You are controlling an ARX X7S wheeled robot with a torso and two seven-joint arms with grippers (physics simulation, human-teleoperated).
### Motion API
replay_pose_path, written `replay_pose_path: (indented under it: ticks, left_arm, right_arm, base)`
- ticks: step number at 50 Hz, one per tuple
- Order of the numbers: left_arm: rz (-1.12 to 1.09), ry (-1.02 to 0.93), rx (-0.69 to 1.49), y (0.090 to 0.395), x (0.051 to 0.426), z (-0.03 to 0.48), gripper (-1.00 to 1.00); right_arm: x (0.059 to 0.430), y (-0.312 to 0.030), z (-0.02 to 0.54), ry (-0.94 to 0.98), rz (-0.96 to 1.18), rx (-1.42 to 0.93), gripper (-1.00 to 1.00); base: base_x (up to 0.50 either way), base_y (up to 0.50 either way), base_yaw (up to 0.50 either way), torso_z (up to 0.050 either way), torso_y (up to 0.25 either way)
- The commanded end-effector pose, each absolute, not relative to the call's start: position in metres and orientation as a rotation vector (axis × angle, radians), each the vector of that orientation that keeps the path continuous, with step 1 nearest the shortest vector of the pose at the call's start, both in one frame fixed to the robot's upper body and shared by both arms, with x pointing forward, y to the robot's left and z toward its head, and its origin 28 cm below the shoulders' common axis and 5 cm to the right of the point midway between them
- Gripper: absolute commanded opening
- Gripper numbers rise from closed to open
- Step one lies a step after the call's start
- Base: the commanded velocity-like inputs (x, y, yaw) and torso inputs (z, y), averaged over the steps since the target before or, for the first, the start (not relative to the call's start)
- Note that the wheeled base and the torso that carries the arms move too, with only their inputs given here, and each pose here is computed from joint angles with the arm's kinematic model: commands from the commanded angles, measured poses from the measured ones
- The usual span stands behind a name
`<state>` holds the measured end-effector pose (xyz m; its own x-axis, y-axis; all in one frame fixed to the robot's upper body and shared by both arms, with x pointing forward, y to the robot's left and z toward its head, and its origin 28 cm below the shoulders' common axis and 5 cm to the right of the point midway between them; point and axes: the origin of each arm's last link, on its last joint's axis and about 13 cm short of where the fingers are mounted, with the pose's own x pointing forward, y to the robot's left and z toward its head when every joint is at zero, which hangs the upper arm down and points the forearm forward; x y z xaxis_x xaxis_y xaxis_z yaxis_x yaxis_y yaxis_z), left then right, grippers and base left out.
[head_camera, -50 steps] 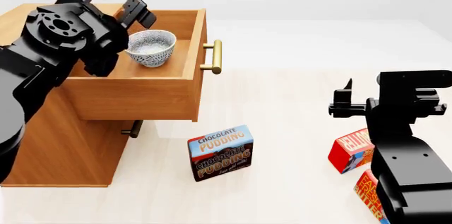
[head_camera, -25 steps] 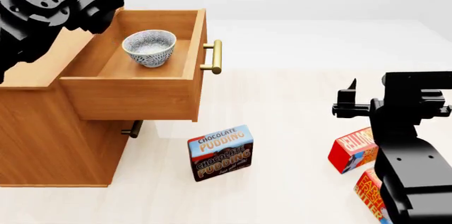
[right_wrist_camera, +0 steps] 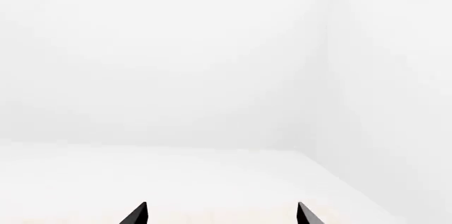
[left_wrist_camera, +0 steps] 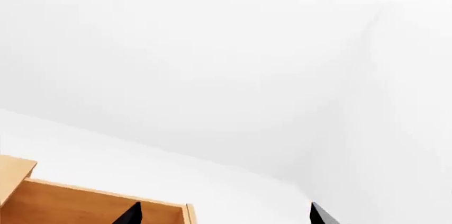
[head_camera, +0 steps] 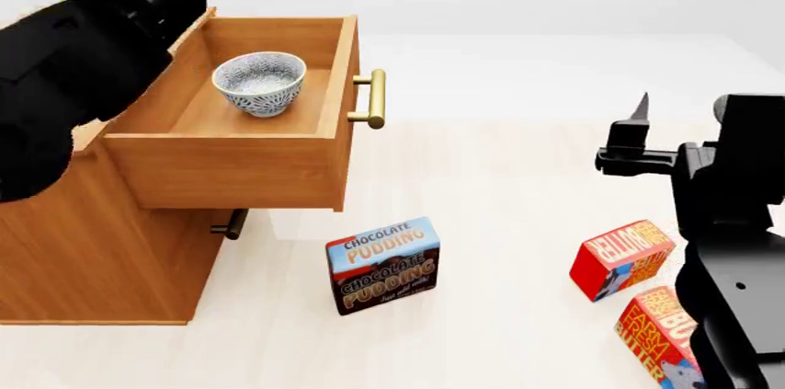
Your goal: Put the bowl in the top drawer of the cabinet.
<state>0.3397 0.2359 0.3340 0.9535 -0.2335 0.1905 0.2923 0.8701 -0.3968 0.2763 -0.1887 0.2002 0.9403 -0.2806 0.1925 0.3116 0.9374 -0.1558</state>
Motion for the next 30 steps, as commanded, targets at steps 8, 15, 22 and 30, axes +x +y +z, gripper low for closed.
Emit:
replay_pose_path:
  ticks: [8, 15, 22, 30]
  left_arm:
    - [-0.384, -0.434, -0.368, 0.242, 0.27, 0.289, 1.0]
    - [-0.356, -0.557, -0.338, 0.246, 0.248, 0.279, 1.0]
    - [-0.319, -0.618, -0.323, 0.25, 0.229, 0.271, 1.0]
    - [-0.3, -0.645, -0.305, 0.252, 0.212, 0.257, 1.0]
  right_arm:
    - [0.233, -0.17, 0.24, -0.457, -0.356, -0.256, 1.0]
    - [0.21, -0.162, 0.248, -0.557, -0.364, -0.283, 1.0]
    - [0.189, -0.159, 0.252, -0.612, -0.348, -0.262, 1.0]
    - [0.167, -0.156, 0.252, -0.684, -0.34, -0.25, 1.0]
  base:
    - [0.0, 0.0, 0.0, 0.0, 0.0]
    - [0.0, 0.0, 0.0, 0.0, 0.0]
    - [0.0, 0.0, 0.0, 0.0, 0.0]
    - [0.0, 0.0, 0.0, 0.0, 0.0]
